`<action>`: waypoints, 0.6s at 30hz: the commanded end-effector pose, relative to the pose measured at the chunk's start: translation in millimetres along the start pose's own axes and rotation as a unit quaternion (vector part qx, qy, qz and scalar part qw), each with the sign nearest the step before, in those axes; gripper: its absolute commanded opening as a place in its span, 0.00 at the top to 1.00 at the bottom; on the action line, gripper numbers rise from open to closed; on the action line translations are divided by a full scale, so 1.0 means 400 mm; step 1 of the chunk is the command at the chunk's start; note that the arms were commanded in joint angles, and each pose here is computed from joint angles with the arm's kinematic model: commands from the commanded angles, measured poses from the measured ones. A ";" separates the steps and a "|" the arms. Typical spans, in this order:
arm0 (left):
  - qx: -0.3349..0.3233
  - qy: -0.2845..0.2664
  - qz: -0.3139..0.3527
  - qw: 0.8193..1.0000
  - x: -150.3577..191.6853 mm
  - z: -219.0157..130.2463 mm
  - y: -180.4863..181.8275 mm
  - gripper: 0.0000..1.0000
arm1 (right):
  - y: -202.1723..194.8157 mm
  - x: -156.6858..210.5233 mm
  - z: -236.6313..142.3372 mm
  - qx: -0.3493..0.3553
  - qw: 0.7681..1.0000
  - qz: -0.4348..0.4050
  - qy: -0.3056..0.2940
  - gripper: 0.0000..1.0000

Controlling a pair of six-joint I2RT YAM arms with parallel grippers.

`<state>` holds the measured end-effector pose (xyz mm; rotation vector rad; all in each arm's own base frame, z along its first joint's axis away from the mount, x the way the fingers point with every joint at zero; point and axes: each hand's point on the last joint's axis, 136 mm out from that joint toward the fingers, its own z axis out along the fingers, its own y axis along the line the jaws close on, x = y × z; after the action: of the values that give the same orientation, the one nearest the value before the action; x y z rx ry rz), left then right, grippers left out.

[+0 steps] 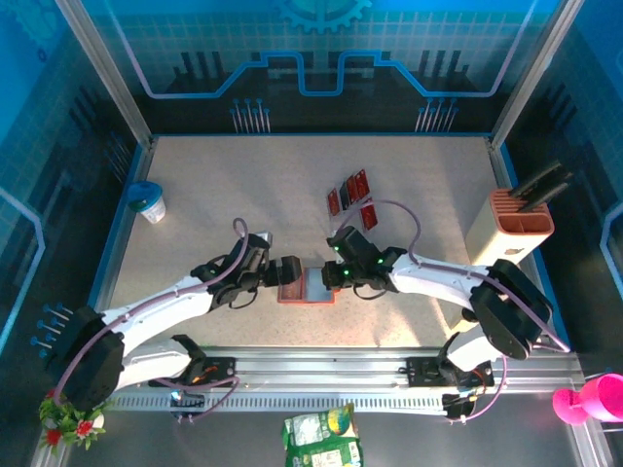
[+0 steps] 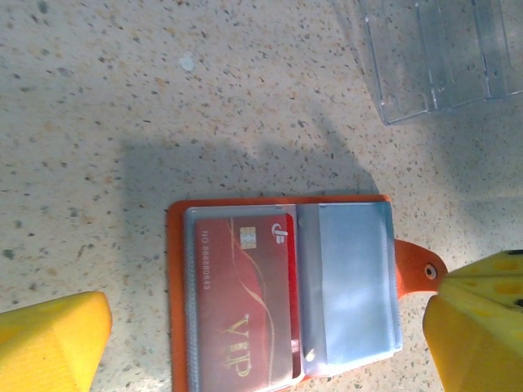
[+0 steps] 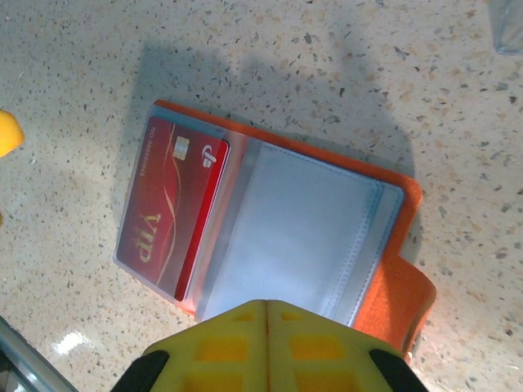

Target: Put the credit cards into the card holder

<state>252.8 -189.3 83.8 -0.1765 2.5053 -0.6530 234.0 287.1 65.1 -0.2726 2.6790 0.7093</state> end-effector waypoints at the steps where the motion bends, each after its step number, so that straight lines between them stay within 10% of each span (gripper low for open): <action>1: 0.028 0.004 -0.017 0.999 0.001 0.016 -0.015 0.01 | 0.019 0.011 0.031 -0.008 1.000 -0.009 0.011 0.95; 18: 0.043 0.019 -0.036 0.998 0.018 0.056 -0.011 0.01 | -0.063 0.072 0.102 0.038 0.998 0.002 0.045 1.00</action>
<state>259.7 -201.2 70.4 -0.2179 2.5063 -0.7553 228.3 290.8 22.7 -0.2975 2.7608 0.6467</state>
